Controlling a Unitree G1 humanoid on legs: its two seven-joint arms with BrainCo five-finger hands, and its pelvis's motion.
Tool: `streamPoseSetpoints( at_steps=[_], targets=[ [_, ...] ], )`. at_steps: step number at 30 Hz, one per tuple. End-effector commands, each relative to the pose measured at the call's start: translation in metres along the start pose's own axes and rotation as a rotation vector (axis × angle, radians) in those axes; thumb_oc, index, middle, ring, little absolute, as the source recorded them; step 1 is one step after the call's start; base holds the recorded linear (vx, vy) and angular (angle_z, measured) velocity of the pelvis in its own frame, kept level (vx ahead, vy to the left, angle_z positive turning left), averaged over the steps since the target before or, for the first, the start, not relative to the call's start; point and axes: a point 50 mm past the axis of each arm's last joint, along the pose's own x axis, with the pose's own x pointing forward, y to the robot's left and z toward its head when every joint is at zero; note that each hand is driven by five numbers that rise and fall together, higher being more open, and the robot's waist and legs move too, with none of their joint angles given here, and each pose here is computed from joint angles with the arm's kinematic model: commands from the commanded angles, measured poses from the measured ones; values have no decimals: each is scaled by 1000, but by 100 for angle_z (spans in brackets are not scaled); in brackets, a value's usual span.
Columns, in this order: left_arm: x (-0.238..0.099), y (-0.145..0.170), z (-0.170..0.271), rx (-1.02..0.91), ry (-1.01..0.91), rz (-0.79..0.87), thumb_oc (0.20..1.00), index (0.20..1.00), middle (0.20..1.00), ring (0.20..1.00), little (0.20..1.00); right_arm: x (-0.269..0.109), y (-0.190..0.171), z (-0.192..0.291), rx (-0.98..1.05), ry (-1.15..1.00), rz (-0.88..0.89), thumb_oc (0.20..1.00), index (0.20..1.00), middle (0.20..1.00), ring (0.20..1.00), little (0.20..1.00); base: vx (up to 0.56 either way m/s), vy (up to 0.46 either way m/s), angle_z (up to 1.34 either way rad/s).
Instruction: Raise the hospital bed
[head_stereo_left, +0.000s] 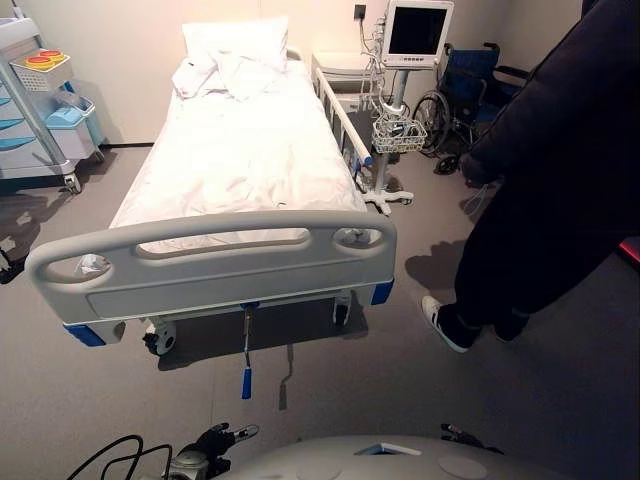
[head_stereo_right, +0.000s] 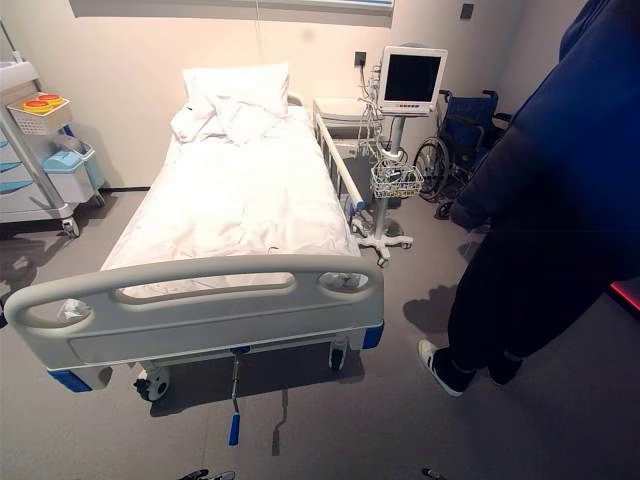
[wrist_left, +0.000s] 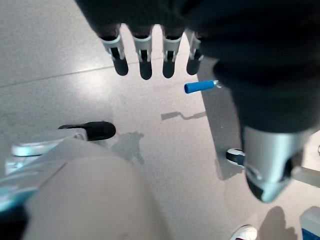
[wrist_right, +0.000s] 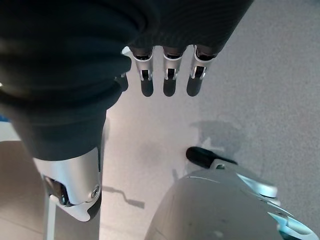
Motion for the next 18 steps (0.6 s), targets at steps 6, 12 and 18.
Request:
streamPoseSetpoints(
  at_steps=[6,12,18],
  targets=[
    [2,-6,10,-5,-1,-17,1000,1000,1000,1000,1000,3,-13,23,-51,-22,-20,1000,1000,1000,1000,1000,0,0,0],
    [3,-6,23,24,-38,-5,1000,1000,1000,1000,1000,3,-17,29,-57,-33,-33,1000,1000,1000,1000,1000,0,0,0],
    [5,-7,42,61,-87,9,1000,1000,1000,1000,1000,4,-21,48,-62,-89,-52,1000,1000,1000,1000,1000,-49,5,-3]
  ],
)
